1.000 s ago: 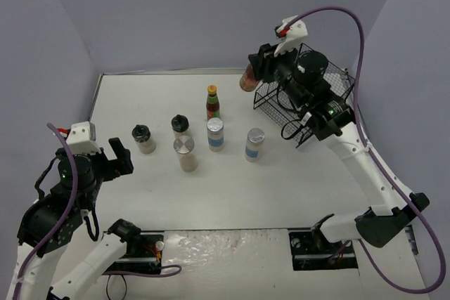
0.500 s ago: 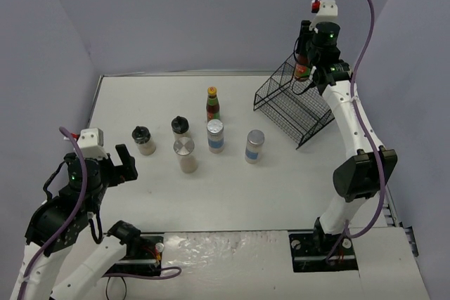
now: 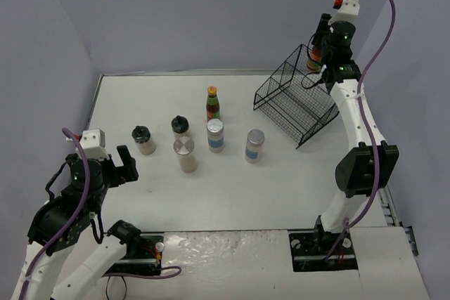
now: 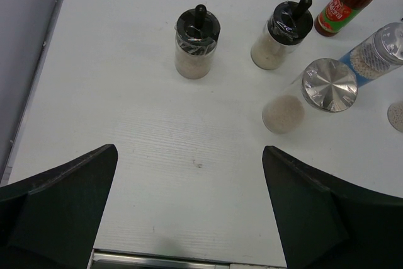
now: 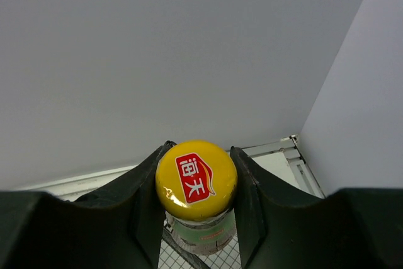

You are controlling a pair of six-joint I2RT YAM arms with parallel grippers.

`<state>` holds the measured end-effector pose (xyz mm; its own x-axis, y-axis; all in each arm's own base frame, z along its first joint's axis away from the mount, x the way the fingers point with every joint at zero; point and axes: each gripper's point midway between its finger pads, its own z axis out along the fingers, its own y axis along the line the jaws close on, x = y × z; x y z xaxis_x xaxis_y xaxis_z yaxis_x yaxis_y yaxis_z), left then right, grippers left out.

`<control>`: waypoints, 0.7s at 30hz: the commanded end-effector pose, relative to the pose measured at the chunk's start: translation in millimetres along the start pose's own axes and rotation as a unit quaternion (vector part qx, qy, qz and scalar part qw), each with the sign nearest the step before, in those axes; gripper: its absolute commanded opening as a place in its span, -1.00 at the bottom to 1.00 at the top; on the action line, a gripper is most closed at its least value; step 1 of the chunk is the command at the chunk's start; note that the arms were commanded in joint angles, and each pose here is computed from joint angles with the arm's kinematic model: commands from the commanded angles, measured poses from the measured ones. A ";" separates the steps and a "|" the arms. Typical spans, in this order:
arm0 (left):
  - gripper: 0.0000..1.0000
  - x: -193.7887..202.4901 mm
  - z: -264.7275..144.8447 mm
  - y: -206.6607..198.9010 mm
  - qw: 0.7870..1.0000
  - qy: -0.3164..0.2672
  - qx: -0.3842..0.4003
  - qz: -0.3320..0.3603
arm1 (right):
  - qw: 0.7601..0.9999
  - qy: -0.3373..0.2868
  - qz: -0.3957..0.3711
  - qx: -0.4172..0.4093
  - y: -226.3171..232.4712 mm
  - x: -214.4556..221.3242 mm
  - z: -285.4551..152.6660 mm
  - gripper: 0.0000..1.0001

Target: Organize the condiment bottles

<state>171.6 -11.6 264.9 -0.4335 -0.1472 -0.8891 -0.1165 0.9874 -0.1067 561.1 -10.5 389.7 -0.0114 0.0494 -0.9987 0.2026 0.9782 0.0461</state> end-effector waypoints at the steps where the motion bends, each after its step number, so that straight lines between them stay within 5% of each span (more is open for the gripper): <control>1: 0.94 -9.5 8.0 -7.0 1.000 -0.006 -0.002 -0.011 | 0.990 -0.131 0.043 -0.010 4.3 -65.6 2.5 -1.00; 21: 0.94 2.1 13.9 -8.9 1.000 0.017 -0.008 -0.025 | 0.997 -0.019 0.054 0.045 -14.3 97.2 39.5 -0.95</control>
<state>175.7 -15.8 250.0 -0.4753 -0.1728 -0.8627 -0.1436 0.9826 -0.1177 584.3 -19.9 210.4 -0.2378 0.0946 -0.9667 0.2615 0.9647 0.0301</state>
